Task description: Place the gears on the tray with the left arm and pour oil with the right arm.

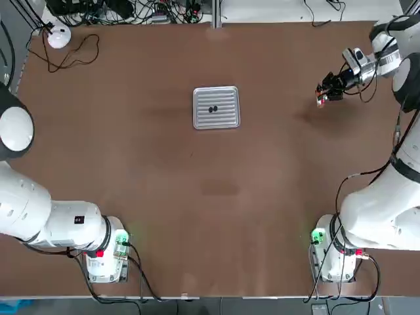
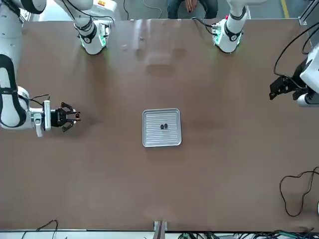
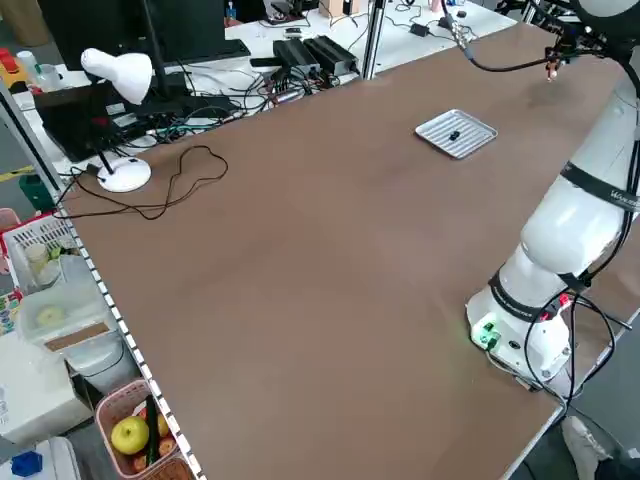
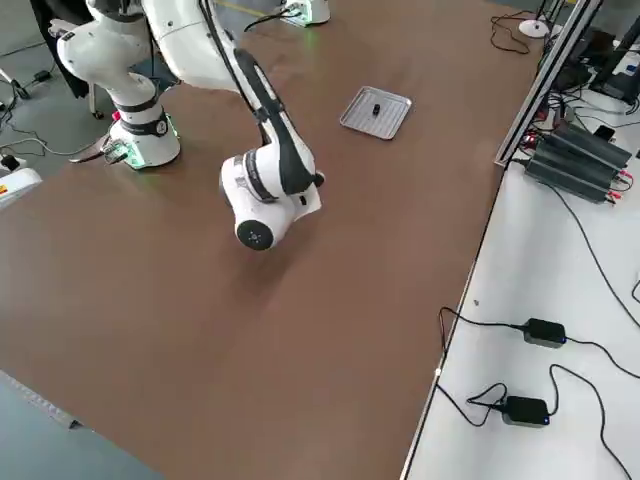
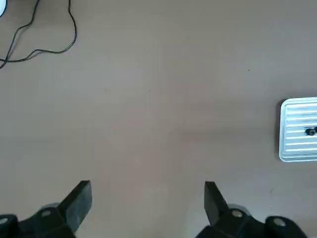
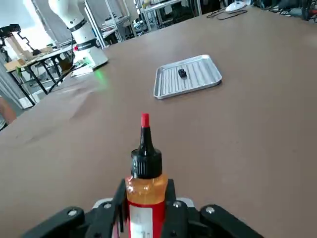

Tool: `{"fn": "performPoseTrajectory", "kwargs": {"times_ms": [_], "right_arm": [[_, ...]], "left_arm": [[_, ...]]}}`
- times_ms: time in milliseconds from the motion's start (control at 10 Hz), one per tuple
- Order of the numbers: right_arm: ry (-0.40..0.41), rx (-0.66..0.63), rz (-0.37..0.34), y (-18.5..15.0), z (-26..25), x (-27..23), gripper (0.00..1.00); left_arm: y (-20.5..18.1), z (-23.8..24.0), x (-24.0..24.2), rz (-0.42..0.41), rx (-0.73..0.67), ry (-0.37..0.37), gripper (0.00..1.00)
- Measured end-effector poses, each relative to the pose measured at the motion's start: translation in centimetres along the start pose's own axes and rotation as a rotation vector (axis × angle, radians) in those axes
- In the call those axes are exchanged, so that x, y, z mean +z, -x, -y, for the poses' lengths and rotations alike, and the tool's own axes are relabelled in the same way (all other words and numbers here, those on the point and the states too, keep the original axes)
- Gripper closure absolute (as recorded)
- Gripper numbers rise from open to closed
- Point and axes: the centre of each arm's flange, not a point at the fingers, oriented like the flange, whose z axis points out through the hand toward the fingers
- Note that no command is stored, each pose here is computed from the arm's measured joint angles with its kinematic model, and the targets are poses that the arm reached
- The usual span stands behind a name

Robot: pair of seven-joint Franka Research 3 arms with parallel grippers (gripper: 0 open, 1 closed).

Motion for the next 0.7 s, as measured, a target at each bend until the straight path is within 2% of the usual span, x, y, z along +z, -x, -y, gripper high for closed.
{"fn": "performPoseTrajectory", "kwargs": {"times_ms": [300,700], "right_arm": [[0.033,-0.116,-0.117,2.3,2.5,0.7,0.68],[0.059,-0.203,-0.152,4.3,3.6,1.2,0.68]], "left_arm": [[0.0,0.0,0.0,-0.001,0.0,0.0,0.0],[0.0,0.0,0.0,-0.001,0.0,0.0,0.0]]}}
